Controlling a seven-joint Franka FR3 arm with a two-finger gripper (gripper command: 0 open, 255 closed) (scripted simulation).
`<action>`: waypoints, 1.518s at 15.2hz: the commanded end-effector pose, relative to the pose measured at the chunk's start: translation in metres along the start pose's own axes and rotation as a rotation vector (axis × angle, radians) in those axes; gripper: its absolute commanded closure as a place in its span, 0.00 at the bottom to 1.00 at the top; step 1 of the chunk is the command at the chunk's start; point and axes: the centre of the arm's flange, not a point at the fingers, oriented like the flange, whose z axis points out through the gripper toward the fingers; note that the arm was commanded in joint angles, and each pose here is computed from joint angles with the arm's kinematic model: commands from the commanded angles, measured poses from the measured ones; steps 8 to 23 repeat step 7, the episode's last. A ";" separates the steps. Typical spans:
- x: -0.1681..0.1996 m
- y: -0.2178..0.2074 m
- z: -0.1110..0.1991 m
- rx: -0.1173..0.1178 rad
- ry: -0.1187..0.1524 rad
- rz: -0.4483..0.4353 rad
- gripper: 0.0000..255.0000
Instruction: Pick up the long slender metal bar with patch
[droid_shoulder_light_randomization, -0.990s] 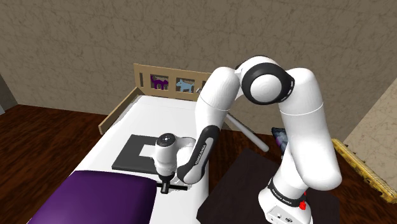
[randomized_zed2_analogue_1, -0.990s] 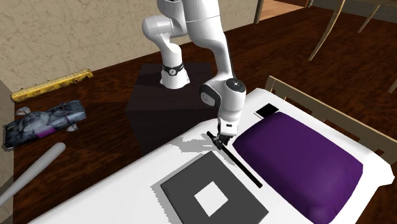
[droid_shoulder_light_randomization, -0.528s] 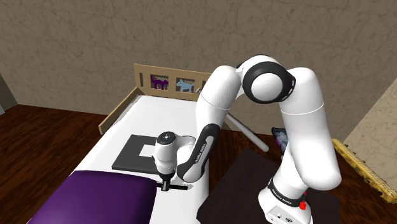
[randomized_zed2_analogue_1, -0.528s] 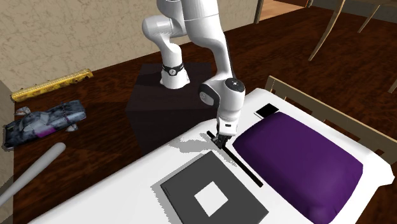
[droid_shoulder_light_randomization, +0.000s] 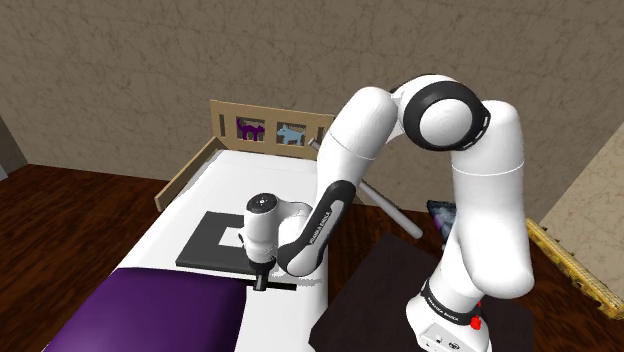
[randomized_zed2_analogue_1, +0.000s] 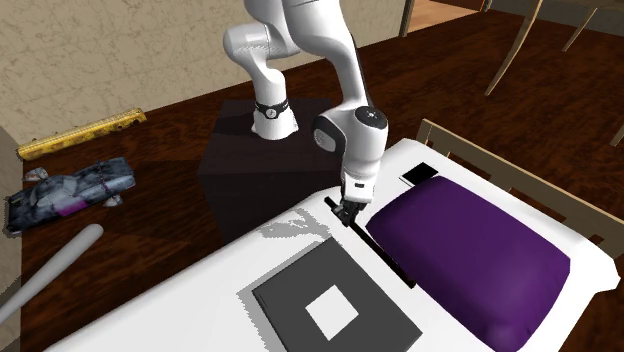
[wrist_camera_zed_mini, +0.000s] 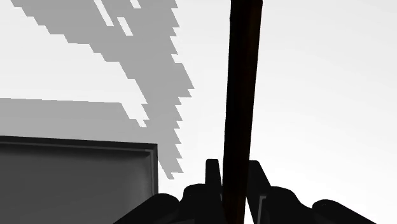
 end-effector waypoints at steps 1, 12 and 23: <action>0.000 0.000 -0.010 0.000 0.000 0.000 1.00; 0.000 0.002 -0.032 0.000 0.000 0.000 1.00; 0.000 0.002 -0.032 0.000 0.000 0.000 1.00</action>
